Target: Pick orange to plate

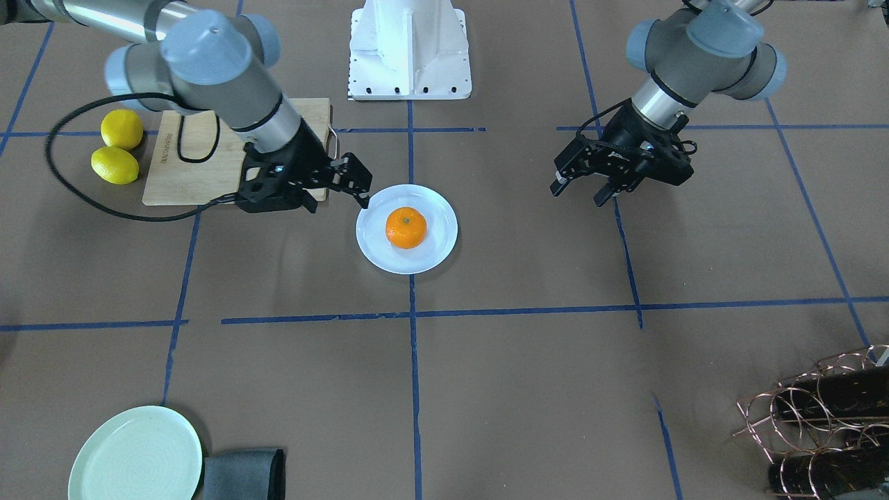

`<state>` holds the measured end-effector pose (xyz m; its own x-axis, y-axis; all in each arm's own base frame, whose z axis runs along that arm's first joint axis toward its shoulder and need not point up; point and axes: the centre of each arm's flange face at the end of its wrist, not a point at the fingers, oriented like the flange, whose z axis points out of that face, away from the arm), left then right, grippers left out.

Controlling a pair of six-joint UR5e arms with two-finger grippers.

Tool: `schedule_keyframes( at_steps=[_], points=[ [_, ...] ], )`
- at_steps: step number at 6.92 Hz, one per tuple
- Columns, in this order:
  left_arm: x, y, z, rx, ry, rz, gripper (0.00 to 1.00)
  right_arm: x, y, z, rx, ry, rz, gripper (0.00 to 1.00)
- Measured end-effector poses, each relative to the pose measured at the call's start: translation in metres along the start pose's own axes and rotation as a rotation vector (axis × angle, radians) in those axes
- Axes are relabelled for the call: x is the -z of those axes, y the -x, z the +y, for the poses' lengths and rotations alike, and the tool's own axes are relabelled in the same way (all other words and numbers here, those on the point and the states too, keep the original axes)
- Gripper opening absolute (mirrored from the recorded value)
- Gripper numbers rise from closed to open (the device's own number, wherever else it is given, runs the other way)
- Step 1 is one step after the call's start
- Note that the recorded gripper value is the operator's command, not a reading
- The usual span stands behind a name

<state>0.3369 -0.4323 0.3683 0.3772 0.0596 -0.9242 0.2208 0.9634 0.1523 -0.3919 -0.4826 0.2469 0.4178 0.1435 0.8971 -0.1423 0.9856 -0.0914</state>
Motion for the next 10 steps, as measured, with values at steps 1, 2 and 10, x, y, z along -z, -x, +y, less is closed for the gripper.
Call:
schedule_keyframes(
  at_steps=[1,2,10],
  points=[
    [0.012,0.038,-0.008,-0.099,-0.005,-0.057,0.99,0.044,-0.053,-0.041,0.036,0.009,0.014,1.0],
    [0.031,0.08,-0.018,-0.195,-0.01,-0.114,0.99,0.077,-0.11,-0.076,0.101,0.004,0.069,1.0],
    [0.262,0.339,-0.087,-0.199,0.249,-0.339,1.0,0.253,-0.45,-0.176,0.349,0.141,0.359,1.0]
  ],
)
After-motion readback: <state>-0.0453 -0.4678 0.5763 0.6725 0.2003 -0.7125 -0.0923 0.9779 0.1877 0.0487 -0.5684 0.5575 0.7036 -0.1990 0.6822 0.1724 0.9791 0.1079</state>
